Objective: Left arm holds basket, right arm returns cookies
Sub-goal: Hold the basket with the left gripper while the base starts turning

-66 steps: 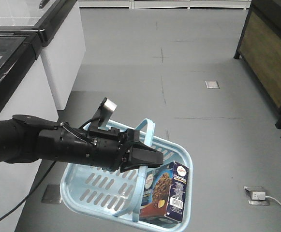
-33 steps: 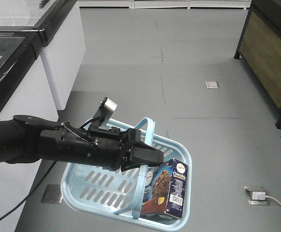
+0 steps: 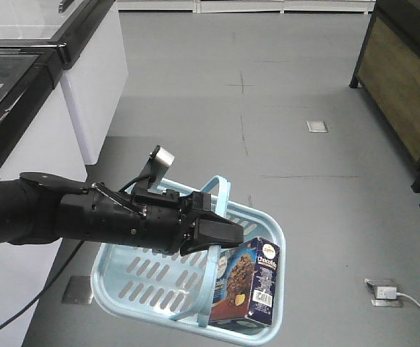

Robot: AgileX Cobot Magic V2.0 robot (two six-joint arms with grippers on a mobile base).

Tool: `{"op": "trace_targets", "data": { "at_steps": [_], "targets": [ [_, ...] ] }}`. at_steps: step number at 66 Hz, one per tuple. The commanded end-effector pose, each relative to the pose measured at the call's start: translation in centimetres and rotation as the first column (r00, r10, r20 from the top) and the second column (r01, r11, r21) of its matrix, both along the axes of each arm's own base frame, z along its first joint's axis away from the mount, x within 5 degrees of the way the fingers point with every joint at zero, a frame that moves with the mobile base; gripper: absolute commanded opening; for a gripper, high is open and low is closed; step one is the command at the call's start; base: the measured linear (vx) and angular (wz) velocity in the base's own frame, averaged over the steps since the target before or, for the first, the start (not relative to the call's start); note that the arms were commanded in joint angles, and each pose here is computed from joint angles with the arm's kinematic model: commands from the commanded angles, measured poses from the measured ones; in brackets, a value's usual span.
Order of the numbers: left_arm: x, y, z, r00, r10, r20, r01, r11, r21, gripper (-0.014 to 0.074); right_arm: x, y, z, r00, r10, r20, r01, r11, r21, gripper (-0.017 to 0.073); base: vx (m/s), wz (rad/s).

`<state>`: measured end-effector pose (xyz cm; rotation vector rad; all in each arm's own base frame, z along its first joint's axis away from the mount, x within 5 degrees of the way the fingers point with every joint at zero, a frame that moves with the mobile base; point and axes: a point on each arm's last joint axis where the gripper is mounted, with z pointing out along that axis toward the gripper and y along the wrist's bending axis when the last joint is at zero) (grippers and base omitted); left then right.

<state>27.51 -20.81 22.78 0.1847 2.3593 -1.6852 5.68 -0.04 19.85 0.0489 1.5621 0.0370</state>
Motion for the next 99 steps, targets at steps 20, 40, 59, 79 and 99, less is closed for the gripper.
{"op": "trace_targets", "data": {
  "at_steps": [20, 40, 59, 79, 99],
  "targets": [
    [-0.48, -0.22, 3.32, 0.998, -0.011, 0.057, 0.018, 0.994, -0.112, -0.0003, -0.05, -0.01, 0.12, 0.998, -0.002, 0.066, 0.002, 1.000, -0.008, -0.0003, 0.00, 0.00],
    [-0.48, -0.22, 3.32, 0.998, -0.011, 0.057, 0.018, 0.994, -0.112, -0.0003, -0.05, -0.01, 0.12, 0.998, -0.002, 0.066, 0.002, 1.000, -0.008, -0.0003, 0.00, 0.00],
    [-0.48, -0.22, 3.32, 0.998, -0.011, 0.057, 0.018, 0.994, -0.112, -0.0003, -0.05, -0.01, 0.12, 0.998, -0.002, 0.066, 0.002, 1.000, -0.008, -0.0003, 0.00, 0.00],
    [-0.48, -0.22, 3.32, 0.998, -0.011, 0.057, 0.018, 0.994, -0.112, -0.0003, -0.05, -0.01, 0.12, 0.998, -0.002, 0.066, 0.002, 1.000, -0.008, -0.0003, 0.02, -0.03],
    [-0.48, -0.22, 3.32, 0.998, -0.011, 0.057, 0.018, 0.994, -0.112, -0.0003, -0.05, -0.01, 0.12, 0.998, -0.002, 0.066, 0.002, 1.000, -0.008, -0.0003, 0.14, 0.01]
  ]
}}
